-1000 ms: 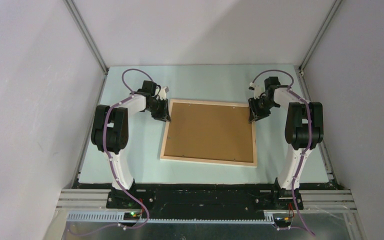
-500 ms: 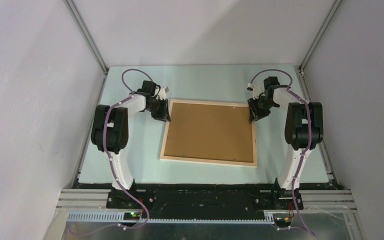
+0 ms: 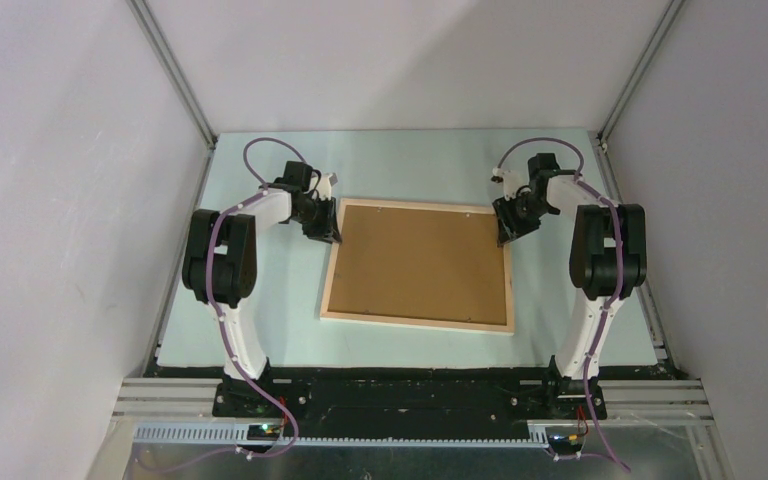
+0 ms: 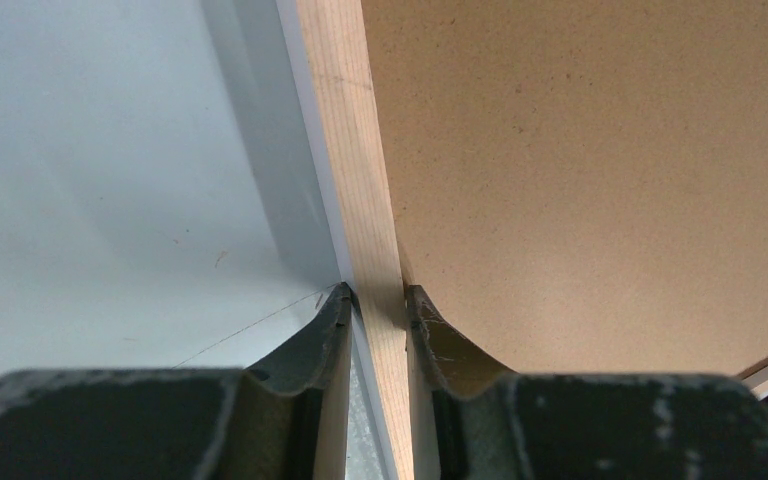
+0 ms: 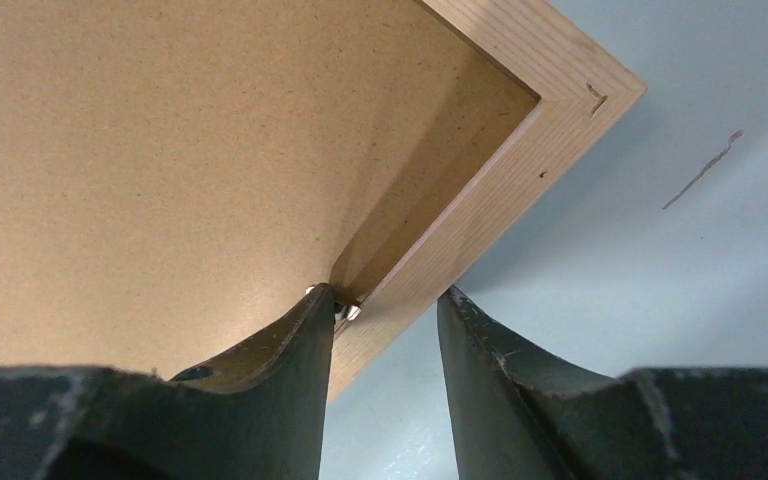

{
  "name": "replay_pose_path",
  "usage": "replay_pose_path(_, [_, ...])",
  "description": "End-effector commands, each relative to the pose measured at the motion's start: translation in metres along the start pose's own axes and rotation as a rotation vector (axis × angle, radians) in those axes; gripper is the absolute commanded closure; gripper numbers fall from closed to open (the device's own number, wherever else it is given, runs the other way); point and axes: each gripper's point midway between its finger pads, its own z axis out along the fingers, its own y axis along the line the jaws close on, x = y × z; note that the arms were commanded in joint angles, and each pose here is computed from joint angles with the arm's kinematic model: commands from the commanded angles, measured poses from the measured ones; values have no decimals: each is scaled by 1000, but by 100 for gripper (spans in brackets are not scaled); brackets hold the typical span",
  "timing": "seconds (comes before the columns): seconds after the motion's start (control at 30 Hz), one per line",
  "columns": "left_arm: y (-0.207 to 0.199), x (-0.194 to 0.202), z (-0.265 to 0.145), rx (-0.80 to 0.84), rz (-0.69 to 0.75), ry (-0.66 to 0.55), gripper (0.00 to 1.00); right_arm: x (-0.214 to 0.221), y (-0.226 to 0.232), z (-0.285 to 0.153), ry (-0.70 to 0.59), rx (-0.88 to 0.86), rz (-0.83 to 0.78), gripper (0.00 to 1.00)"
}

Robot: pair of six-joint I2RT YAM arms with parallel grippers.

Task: Put the photo into the frame

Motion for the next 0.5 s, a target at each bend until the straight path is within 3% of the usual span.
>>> replay_pose_path(0.0, [0, 18, 11, 20, -15, 70, 100, 7, -18, -6, 10, 2, 64, 54])
replay_pose_path(0.23, [0, 18, 11, 18, -15, 70, 100, -3, -26, -22, -66, -96, 313, 53])
replay_pose_path(0.47, [0, 18, 11, 17, -17, 70, 100, 1, -25, -23, -74, -83, 345, 52])
